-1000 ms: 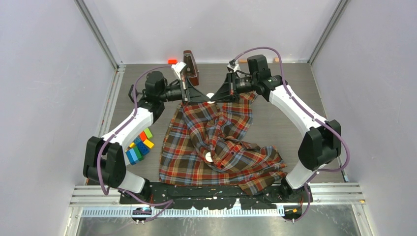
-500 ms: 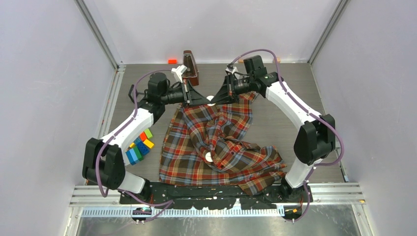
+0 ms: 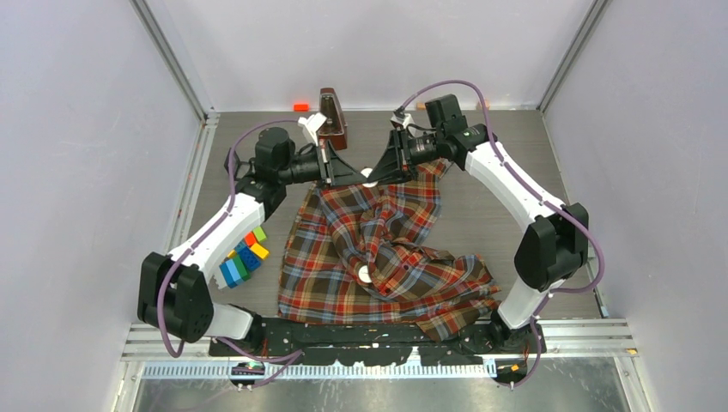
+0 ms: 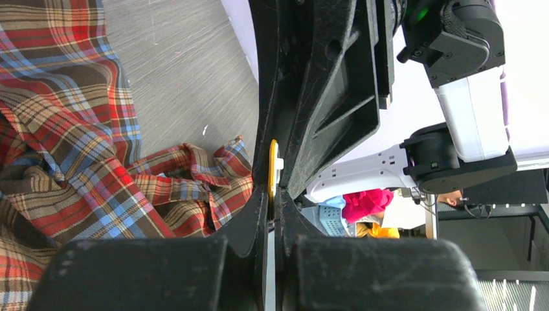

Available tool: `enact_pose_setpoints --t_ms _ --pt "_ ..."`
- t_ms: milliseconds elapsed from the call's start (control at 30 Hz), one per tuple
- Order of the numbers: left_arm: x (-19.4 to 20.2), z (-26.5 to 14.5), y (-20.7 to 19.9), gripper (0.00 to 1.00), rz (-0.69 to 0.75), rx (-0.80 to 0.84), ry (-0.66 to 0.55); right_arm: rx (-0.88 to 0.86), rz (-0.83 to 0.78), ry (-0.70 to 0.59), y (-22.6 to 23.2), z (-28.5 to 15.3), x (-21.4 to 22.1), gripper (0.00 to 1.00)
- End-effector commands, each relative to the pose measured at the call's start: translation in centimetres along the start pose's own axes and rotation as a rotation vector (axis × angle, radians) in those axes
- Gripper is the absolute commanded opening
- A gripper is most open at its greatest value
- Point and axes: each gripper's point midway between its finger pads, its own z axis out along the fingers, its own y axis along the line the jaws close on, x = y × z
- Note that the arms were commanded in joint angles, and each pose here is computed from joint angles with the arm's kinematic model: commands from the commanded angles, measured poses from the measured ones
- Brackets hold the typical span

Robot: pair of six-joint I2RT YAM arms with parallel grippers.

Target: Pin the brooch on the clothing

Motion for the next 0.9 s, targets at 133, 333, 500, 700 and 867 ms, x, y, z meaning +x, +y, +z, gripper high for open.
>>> enact_pose_setpoints --t_ms 133,333,500,700,867 --pt "2.0 -0.5 -1.2 0.00 -0.015 -0.020 0.037 -0.035 -0.220 -0.129 4.4 -1.3 -0.9 0.42" --pt "1.3 -1.0 0.6 0.00 -0.052 -0.071 -0.007 -0.066 -0.264 -0.227 6.6 -3.3 -1.6 0.51" --pt "1.5 -1.5 1.5 0.00 -0.069 -0.114 -0.029 -0.003 -0.277 -0.322 6.5 -4.5 -2.2 0.53" --pt "3.0 -3.2 4.4 0.00 0.009 -0.277 -0.044 0.263 -0.242 -0.502 1.1 -6.2 -2.1 0.54" --pt "4.0 -3.4 7.5 0.00 0.071 -0.289 -0.103 0.336 -0.313 -0.570 -1.5 -6.7 0.5 0.54"
